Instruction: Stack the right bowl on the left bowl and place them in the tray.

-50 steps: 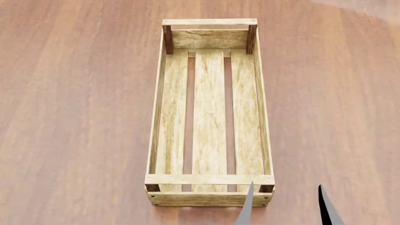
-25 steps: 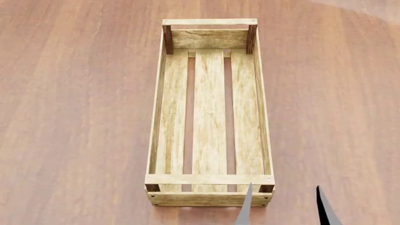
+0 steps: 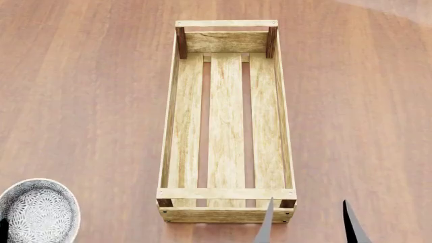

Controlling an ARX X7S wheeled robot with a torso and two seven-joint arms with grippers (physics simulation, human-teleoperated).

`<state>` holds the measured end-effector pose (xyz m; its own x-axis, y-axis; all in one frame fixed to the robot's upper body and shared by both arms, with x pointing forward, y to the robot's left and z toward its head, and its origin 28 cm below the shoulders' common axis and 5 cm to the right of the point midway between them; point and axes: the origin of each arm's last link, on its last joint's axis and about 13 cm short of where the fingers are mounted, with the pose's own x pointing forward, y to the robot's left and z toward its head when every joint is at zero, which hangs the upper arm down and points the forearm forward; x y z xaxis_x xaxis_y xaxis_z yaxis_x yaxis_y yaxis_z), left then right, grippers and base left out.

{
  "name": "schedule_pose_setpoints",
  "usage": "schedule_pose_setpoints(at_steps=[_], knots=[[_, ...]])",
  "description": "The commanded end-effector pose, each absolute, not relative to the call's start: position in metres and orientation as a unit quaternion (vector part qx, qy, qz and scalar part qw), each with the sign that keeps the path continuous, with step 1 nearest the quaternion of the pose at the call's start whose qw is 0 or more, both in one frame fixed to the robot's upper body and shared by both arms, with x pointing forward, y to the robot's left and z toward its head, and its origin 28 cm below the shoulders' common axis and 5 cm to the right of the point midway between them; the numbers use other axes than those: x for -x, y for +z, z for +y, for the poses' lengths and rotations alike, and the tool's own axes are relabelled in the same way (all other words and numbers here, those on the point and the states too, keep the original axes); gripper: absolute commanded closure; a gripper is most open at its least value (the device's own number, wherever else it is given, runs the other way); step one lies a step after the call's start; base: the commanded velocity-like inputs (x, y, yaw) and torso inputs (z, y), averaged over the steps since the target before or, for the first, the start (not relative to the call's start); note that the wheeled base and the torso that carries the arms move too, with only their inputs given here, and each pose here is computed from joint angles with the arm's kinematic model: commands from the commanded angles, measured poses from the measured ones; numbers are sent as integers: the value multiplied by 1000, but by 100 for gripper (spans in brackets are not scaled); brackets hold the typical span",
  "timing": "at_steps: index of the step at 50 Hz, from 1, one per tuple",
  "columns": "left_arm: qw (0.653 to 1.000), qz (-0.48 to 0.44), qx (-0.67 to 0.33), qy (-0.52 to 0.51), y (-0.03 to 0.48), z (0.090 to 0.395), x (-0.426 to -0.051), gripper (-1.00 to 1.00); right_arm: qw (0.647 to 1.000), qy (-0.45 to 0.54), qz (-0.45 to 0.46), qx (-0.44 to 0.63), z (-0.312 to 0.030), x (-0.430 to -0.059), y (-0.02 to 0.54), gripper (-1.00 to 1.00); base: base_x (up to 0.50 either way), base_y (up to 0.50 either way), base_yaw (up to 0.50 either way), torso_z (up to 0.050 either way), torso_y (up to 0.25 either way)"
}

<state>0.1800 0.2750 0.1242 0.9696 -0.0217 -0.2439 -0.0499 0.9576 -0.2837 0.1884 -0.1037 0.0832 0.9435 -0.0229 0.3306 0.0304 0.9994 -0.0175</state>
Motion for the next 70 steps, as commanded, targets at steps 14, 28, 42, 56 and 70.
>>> schedule_pose_setpoints(at_steps=[14, 28, 42, 56, 70], knots=[[968, 31, 190, 161, 183, 346, -171, 100, 985, -15, -173, 15, -105, -190, 85, -100, 0, 0, 0, 0, 0], [950, 13, 207, 235, 193, 380, -164, 100, 985, -12, -169, 16, -103, -190, 82, -100, 0, 0, 0, 0, 0], [929, 61, 256, 260, 179, 382, -177, 100, 986, -13, -167, 15, -104, -190, 80, -100, 0, 0, 0, 0, 0], [923, 91, 291, 235, 175, 374, -179, 100, 986, -17, -164, 15, -105, -190, 78, -100, 0, 0, 0, 0, 0], [911, 111, 306, 253, 158, 376, -176, 100, 987, -16, -162, 15, -105, -190, 77, -100, 0, 0, 0, 0, 1]])
